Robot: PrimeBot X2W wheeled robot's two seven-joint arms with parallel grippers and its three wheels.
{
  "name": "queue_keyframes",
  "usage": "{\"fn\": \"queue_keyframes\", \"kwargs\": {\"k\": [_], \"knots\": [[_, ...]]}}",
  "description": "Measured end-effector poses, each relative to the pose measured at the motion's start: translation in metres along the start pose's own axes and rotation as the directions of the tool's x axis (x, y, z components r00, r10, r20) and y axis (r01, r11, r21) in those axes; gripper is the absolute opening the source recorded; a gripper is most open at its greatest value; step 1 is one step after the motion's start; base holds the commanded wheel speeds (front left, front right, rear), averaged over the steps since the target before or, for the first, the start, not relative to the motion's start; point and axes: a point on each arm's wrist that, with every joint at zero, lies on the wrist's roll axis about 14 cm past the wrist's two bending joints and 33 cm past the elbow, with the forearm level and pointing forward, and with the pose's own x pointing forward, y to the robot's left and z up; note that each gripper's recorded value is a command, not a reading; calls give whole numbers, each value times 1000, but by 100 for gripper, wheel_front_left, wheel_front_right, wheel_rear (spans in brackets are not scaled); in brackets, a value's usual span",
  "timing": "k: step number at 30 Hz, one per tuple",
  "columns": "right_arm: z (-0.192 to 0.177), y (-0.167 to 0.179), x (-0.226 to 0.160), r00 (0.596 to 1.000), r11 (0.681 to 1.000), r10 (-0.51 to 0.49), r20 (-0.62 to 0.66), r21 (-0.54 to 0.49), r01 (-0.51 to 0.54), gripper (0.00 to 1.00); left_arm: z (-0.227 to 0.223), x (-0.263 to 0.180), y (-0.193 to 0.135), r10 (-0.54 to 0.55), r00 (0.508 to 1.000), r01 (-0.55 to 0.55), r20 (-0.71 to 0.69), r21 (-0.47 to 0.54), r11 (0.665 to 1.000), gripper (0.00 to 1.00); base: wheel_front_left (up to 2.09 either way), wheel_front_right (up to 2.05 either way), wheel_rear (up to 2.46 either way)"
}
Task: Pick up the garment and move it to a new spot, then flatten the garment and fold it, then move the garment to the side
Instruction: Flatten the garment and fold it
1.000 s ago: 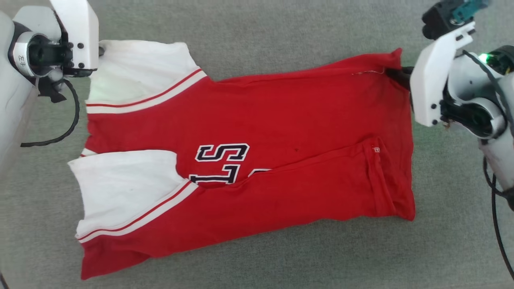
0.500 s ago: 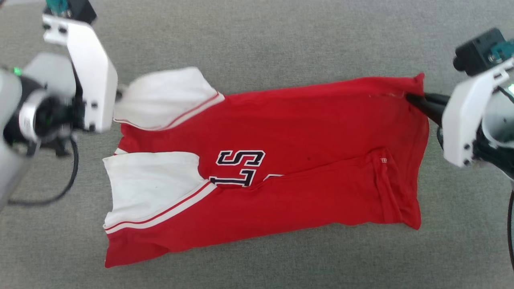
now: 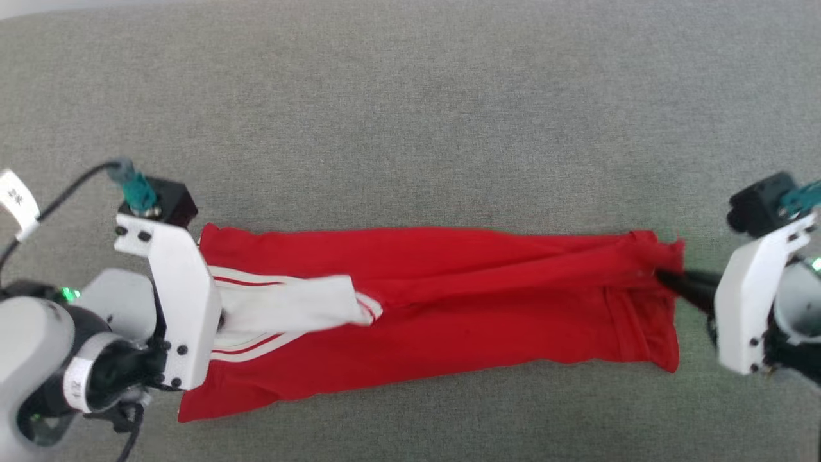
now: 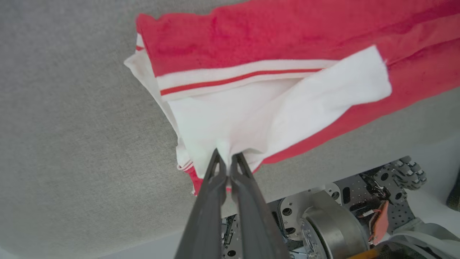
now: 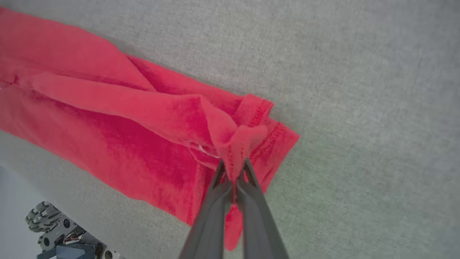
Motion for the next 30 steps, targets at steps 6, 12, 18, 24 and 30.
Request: {"fn": "queue_keyframes", "kwargs": {"k": [6,12,18,24,30], "knots": [[-26,11,14,998,999,21,-64,48,-18,49,-22,27,7,-12,999,6,-45,-118,993,8,0,0,0],[-15,23,9,998,996,53,16,70,-54,100,-7,25,12,-7,997,18,79,-135,991,100,0,0,0],[-13,15,-7,997,995,23,68,93,-29,100,13,10,13,-4,967,38,256,-129,991,100,0,0,0],[-16,-5,-17,996,989,-41,80,142,30,100,36,-4,17,4,884,49,468,-101,994,100,0,0,0],[-24,-13,-5,998,981,-46,40,189,38,100,50,-10,27,30,766,60,643,-118,991,100,0,0,0]]}}
